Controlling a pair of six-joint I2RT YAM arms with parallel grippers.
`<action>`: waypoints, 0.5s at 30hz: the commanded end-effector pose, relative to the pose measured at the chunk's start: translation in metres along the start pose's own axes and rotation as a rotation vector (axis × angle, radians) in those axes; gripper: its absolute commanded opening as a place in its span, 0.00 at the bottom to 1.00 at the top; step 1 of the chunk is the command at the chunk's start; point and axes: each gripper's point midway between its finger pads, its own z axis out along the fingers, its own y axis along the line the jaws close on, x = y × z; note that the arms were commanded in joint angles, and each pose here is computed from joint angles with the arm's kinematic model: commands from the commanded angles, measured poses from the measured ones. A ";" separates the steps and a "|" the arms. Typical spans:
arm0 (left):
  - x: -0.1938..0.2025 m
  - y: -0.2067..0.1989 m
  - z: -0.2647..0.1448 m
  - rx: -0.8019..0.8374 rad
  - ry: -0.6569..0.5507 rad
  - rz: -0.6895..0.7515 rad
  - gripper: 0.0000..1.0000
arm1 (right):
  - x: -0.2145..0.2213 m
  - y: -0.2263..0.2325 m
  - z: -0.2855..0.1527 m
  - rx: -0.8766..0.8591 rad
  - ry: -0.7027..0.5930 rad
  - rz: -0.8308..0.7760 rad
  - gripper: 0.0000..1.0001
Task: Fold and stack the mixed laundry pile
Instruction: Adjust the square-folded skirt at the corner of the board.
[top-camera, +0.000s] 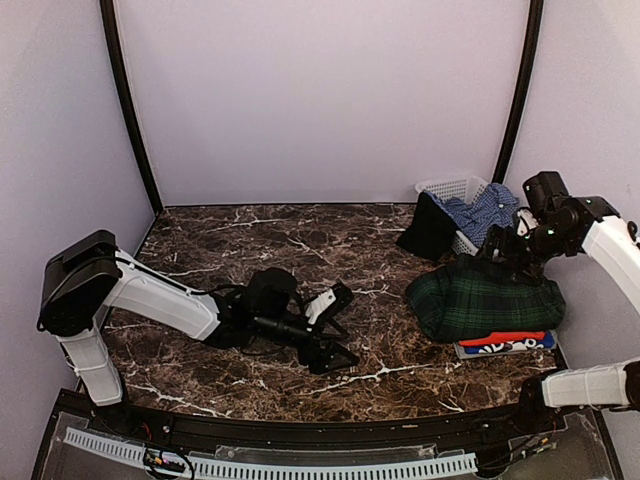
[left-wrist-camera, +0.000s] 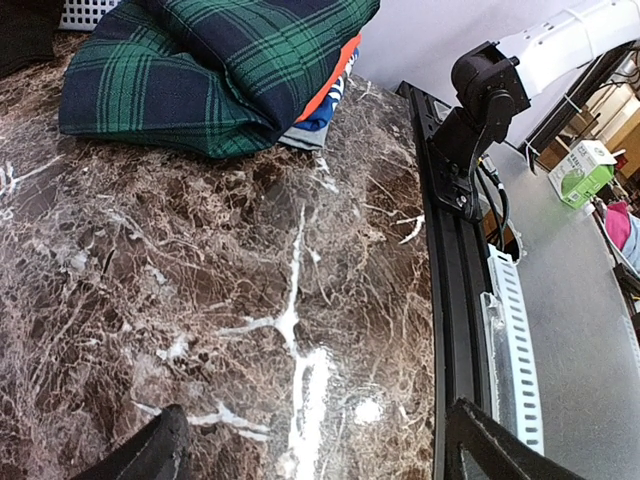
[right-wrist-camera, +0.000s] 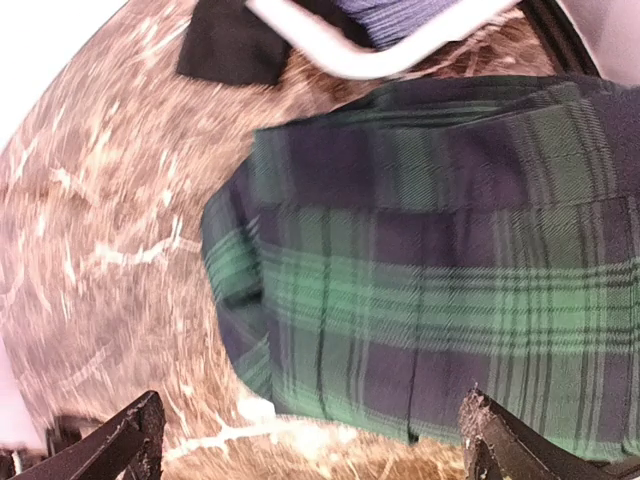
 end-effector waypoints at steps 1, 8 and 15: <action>-0.020 -0.005 -0.003 0.020 -0.035 0.006 0.88 | -0.023 -0.021 0.021 0.044 -0.071 0.143 0.99; -0.021 0.001 -0.003 0.004 -0.035 -0.005 0.88 | -0.025 -0.098 0.036 0.315 -0.123 0.340 0.99; -0.025 0.006 -0.003 -0.010 -0.032 -0.012 0.88 | -0.019 -0.132 0.069 0.347 -0.075 0.474 0.98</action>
